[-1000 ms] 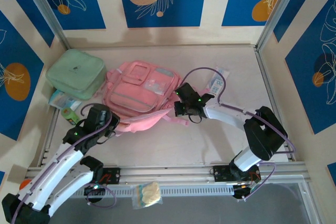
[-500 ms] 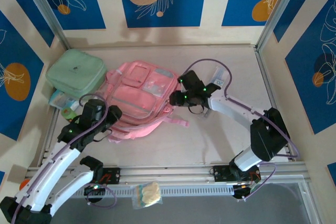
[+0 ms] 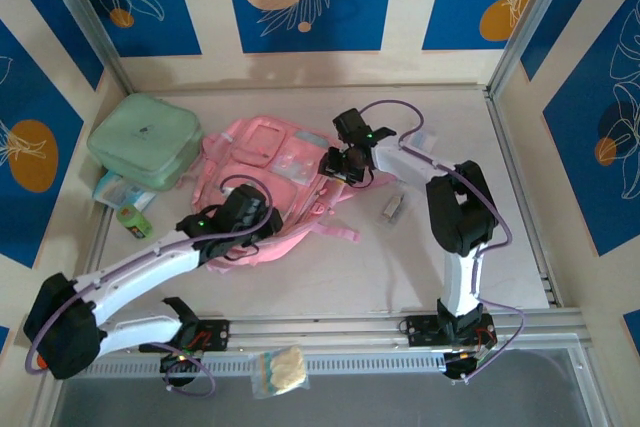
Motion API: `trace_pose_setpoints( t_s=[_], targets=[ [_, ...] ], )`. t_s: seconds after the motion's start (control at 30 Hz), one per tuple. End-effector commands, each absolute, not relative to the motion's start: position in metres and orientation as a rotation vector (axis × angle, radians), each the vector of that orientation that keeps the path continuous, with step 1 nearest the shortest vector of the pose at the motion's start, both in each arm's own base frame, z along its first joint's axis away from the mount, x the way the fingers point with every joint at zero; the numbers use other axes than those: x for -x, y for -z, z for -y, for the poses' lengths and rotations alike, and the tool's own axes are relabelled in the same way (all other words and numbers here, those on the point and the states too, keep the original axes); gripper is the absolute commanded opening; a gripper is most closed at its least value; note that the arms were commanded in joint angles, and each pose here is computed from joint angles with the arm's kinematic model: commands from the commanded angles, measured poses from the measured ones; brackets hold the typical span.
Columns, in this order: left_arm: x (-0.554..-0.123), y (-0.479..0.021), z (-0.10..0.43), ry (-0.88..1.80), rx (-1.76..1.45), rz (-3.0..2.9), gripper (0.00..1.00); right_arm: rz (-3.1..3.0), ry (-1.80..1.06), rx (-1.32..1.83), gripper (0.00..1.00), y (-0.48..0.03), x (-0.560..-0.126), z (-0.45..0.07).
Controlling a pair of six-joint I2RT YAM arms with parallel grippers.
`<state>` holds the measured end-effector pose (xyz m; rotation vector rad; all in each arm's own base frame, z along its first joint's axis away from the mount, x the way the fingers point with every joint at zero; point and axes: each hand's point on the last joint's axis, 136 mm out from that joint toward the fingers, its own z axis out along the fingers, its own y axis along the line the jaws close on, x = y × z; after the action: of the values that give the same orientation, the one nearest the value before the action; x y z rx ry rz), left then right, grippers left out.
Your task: Pack books, pencil case, and school supplies into a backpack
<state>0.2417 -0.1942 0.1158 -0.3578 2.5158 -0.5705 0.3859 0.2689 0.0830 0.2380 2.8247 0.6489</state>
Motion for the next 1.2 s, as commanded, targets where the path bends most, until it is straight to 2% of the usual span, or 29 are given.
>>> trace_pose_setpoints(
  t_s=[0.0,0.13,0.37,0.8,1.17],
  targets=[
    [-0.257,-0.129,0.207,0.589,0.337,-2.449,0.46,-2.858,-0.678,-0.259,0.44,-0.092,-0.379,-0.281],
    [-0.256,-0.117,0.204,0.534,0.335,-2.469,0.46,-2.864,-0.588,-0.326,0.48,-0.088,-0.374,-0.277],
    [-0.249,-0.104,0.199,0.513,0.343,-2.496,0.47,-2.919,-0.592,-0.401,0.48,-0.059,-0.382,-0.284],
    [-0.226,-0.077,0.156,0.350,0.358,-2.543,0.49,-2.802,-0.751,-0.241,0.00,-0.089,-0.405,-0.300],
    [-0.263,-0.069,0.121,0.342,0.464,-2.461,0.49,-2.693,-0.995,-0.101,0.00,-0.143,-0.367,-0.314]
  ],
)
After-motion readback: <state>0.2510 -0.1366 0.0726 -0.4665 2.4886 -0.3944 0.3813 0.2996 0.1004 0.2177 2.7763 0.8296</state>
